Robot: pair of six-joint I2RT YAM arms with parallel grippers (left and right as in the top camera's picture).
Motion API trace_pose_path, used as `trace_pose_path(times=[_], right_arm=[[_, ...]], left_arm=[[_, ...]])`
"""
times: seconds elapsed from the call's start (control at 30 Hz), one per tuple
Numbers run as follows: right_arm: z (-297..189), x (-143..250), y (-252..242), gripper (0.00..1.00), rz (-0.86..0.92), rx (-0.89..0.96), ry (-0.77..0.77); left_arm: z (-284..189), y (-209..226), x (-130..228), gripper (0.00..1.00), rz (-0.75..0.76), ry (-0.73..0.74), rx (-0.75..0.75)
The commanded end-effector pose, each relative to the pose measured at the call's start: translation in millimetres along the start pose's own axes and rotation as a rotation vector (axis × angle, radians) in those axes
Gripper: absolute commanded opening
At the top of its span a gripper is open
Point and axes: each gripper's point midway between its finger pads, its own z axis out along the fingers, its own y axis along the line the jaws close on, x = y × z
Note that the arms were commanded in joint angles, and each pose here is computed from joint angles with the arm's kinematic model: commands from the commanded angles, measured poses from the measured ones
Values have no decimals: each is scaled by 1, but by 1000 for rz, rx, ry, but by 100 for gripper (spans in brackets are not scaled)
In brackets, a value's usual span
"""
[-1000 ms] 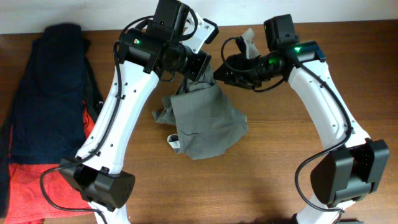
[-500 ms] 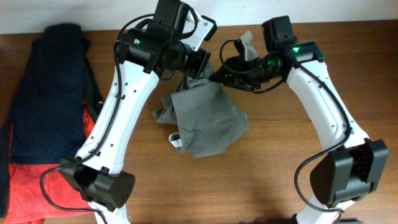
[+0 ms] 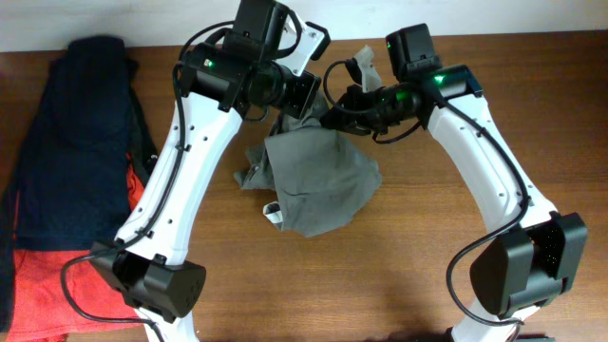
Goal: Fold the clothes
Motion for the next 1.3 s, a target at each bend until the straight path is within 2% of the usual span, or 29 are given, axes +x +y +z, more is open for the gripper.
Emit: trace_pose_path(times=[0.0,0.1,0.23,0.4,0.6,0.7,1.0,1.1,1.27], right_arm=[[-10,-7,-10,4,23,4,-23],[-30,-18,-22,4,53,-6,-67],[-91,-44,-58,4,104,-18,-193],[-170,-58,-93,4,143,31,-335],[-216,-59,-97,4,123,80,-403],[-215,-59,-91,4,112,77,-398],[-172,-49,-72,4,55,129,-287],[-166,-48,-67,4,49,123,-272],[-164,-43,-66,4,53,123,-253]], left_arm=[[-7,26,-5,1,-40,-26,-53],[-15,61,0,0,-82,-22,-154],[-40,132,12,1,-195,-31,-331],[-83,202,21,0,-383,-124,-404],[-113,226,20,0,-427,-195,-410],[-112,219,14,0,-418,-209,-368],[-71,144,-7,1,-281,-163,-176],[-43,101,-12,19,-143,-128,-16],[4,68,-7,49,-36,-66,133]])
